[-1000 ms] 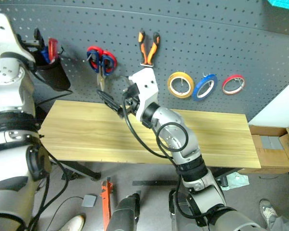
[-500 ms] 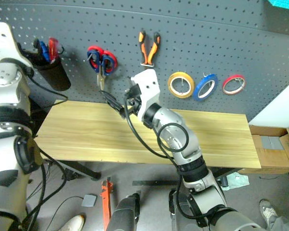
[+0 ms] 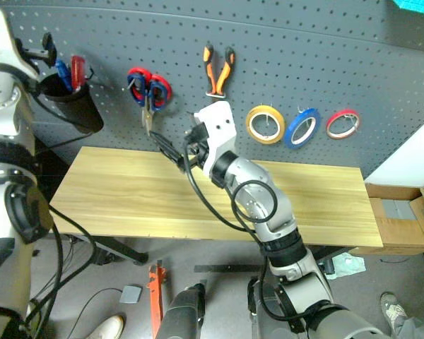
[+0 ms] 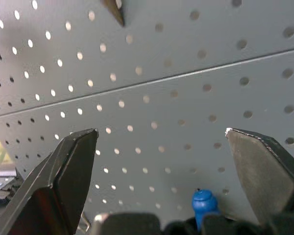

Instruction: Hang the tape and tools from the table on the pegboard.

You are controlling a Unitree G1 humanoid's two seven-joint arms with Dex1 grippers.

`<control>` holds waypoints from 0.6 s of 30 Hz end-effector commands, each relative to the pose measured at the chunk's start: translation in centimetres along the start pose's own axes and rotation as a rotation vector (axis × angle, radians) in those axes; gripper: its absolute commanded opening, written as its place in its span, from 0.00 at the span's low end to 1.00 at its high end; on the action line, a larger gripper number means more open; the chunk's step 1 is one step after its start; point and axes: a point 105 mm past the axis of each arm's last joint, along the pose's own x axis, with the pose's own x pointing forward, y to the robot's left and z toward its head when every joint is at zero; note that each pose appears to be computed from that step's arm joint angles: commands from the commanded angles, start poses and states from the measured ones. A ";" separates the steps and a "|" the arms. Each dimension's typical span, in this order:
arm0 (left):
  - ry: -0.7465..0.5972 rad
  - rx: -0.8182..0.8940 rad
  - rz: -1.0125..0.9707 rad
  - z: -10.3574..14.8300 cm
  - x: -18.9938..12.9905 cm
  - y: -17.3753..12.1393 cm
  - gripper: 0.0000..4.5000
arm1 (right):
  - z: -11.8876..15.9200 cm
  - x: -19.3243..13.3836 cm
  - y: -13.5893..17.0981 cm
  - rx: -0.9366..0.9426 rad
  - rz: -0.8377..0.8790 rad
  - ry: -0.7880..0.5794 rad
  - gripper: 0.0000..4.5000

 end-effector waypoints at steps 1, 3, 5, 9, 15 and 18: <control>-0.044 0.014 0.007 0.4 -0.2 0.3 1.00 | 1.7 -0.3 -0.1 -0.020 -0.007 -0.058 1.00; -0.032 0.024 0.006 0.0 -0.3 0.4 1.00 | 1.7 -0.3 -0.2 -0.022 -0.009 -0.057 1.00; -0.032 0.030 0.013 0.4 -0.2 0.8 1.00 | 1.7 -0.3 -0.3 -0.024 -0.010 -0.057 1.00; -0.036 0.049 0.003 1.2 0.1 0.7 1.00 | 1.8 -0.2 -0.3 -0.027 -0.010 -0.059 1.00; -0.048 0.062 -0.013 2.2 0.5 0.1 1.00 | 1.9 -0.3 -0.5 -0.032 -0.019 -0.060 1.00; -0.063 0.059 -0.019 2.9 0.7 -0.2 1.00 | 1.9 -0.4 -0.6 -0.036 -0.026 -0.056 1.00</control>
